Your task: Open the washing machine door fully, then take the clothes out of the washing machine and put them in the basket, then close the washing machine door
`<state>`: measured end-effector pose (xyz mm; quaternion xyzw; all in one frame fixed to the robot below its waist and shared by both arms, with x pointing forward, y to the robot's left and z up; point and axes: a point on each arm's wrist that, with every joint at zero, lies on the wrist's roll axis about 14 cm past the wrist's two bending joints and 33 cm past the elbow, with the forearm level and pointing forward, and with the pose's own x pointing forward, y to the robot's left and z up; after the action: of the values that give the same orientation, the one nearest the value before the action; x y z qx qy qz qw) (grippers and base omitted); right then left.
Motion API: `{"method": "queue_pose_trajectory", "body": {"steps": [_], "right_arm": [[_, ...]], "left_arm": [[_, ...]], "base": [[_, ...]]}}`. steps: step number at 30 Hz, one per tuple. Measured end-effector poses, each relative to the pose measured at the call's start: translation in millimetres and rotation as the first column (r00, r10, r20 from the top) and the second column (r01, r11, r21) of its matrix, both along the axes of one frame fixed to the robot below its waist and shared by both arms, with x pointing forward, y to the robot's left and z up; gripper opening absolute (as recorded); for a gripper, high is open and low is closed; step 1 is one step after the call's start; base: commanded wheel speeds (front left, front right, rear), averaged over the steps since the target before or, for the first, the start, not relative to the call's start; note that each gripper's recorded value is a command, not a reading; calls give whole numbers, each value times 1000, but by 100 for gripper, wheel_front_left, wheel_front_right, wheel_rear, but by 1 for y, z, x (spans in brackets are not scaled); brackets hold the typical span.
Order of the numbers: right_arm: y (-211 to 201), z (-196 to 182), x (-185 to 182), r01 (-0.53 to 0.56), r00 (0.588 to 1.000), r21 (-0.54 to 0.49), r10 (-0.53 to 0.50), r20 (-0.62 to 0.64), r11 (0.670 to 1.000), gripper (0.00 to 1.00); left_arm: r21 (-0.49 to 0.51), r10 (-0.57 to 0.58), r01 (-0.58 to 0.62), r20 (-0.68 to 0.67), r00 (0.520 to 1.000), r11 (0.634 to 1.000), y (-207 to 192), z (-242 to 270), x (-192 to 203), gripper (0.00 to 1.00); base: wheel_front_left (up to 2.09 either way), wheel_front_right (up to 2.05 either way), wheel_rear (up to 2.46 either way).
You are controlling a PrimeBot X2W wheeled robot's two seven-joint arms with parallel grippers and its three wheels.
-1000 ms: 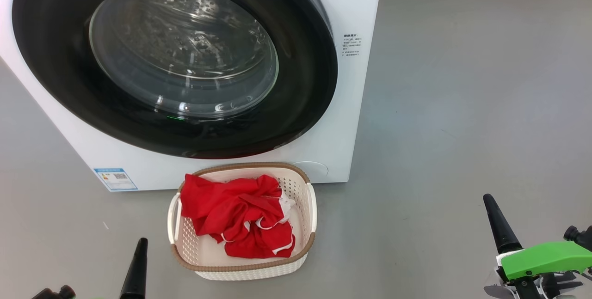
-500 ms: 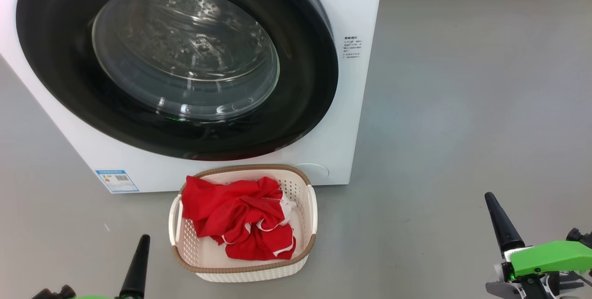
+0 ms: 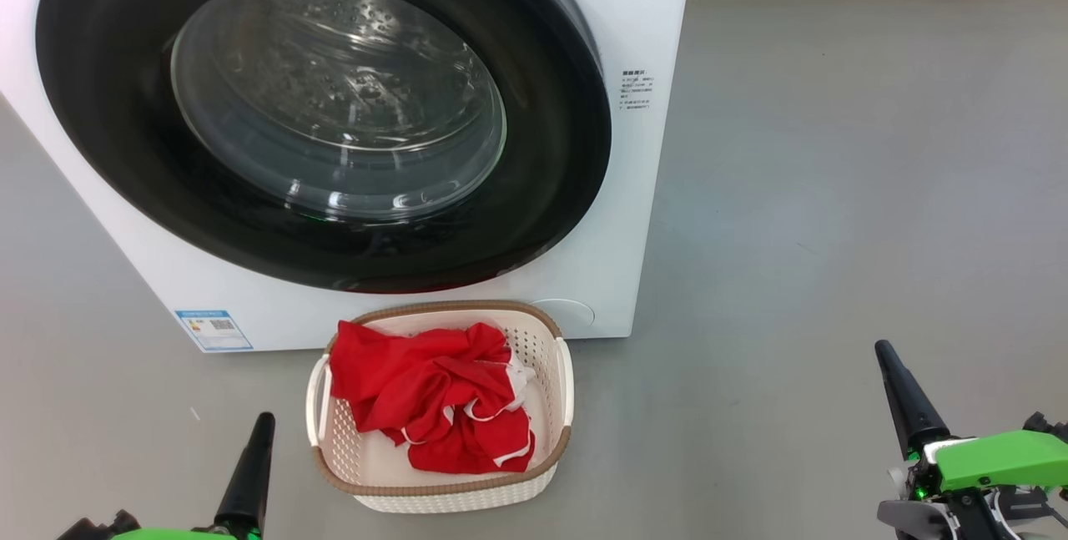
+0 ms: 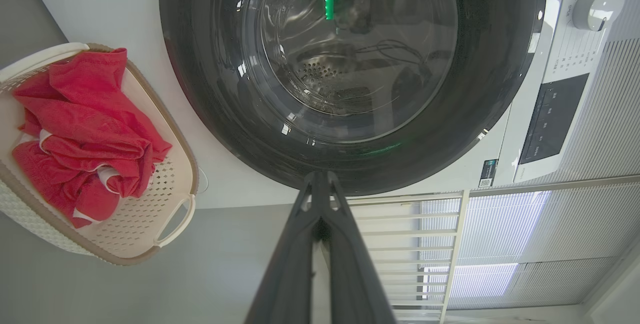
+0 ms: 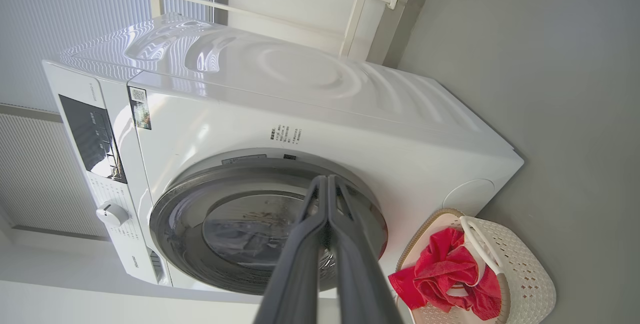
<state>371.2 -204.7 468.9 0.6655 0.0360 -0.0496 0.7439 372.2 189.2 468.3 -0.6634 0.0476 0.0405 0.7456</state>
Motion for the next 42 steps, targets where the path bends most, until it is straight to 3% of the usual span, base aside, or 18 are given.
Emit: {"method": "queue_pose_trajectory", "body": {"steps": [11, 42], "right_arm": [[-1, 12, 4, 4, 999, 106, -8, 43, 994, 0], [-1, 12, 5, 4, 999, 111, -9, 44, 994, 0]], "left_arm": [[-128, -1, 6, 40, 999, 992, -2, 12, 5, 0], [-131, 1, 5, 41, 999, 991, -1, 12, 5, 0]], "base": [[0, 0, 0], [0, 0, 0]]}}
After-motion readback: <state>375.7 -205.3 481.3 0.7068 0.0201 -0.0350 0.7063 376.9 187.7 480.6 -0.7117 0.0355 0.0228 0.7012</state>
